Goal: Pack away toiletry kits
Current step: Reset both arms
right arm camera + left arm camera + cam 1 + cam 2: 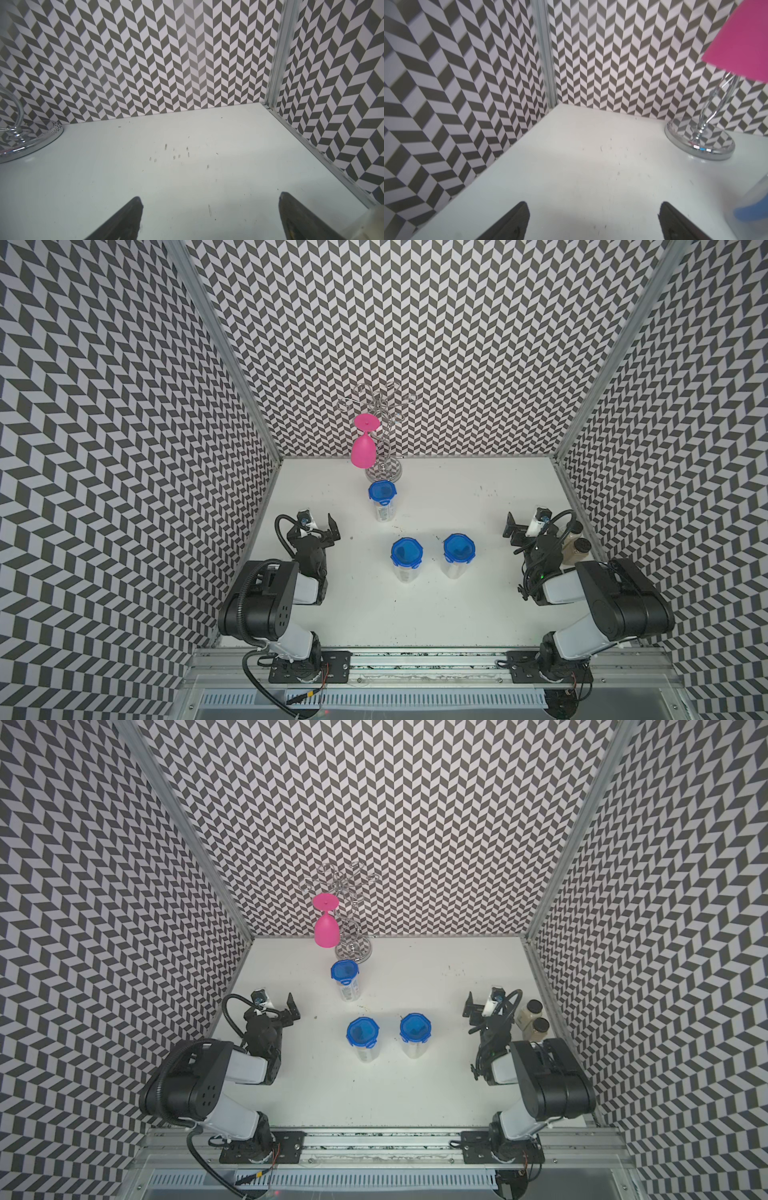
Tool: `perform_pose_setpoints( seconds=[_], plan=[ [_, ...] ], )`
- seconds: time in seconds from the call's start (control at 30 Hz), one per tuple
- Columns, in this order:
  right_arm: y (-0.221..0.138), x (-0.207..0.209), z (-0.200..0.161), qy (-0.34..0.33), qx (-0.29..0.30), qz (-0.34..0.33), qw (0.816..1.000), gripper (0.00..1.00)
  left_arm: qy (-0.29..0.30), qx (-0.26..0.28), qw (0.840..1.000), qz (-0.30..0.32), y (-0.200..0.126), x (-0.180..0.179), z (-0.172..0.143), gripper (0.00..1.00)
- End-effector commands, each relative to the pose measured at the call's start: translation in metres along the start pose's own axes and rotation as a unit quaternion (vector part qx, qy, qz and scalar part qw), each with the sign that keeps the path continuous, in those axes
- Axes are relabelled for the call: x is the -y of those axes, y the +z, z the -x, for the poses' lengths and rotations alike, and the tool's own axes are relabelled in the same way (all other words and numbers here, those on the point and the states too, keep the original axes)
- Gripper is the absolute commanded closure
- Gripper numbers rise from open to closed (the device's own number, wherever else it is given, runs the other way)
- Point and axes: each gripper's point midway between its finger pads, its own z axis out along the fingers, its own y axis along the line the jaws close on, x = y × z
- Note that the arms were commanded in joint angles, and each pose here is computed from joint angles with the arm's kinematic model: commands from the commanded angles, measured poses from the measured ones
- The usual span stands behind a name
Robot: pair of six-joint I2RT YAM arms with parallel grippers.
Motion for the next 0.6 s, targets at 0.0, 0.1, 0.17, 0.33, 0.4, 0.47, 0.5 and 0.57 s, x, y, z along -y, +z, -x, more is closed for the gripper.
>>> perform_pose_setpoints(
  seconds=[0.0,0.1,0.17,0.33,0.4,0.47,0.5,0.57],
  plan=[
    [-0.0004,0.0007,0.0211,0.011,0.042,-0.002,0.999,0.0,0.003,0.068,0.997,-0.018,-0.007,0.0057,0.0274,0.0],
    [-0.0022,0.0011,0.0226,0.011,0.048,-0.001,0.999,0.0,0.002,0.038,0.999,-0.018,-0.0026,0.008,0.0217,0.0],
    [-0.0028,0.001,0.0231,0.012,0.05,-0.001,0.999,0.0,0.003,0.061,0.998,-0.018,-0.0072,0.007,0.0261,0.0],
    [-0.0029,0.0008,0.0234,0.011,0.052,-0.001,0.999,0.0,0.003,0.056,0.998,-0.018,-0.0059,0.0078,0.0253,0.0],
    [-0.0029,0.0013,0.0235,0.011,0.052,-0.002,0.999,0.0,0.004,0.047,0.999,-0.018,-0.0026,0.0085,0.0235,0.0],
    [-0.0032,0.0012,0.0231,0.011,0.052,-0.001,0.999,0.0,0.002,0.045,0.999,-0.024,-0.0011,0.0081,0.0228,0.01],
    [-0.0034,0.0008,0.0233,0.011,0.052,0.0,0.999,0.0,0.002,0.047,0.999,-0.024,-0.0023,0.0085,0.0234,0.01],
    [-0.0047,0.0012,0.0261,0.012,0.058,-0.001,0.998,0.0,0.003,0.049,0.999,-0.021,-0.0043,0.0082,0.0239,0.0]
  ],
)
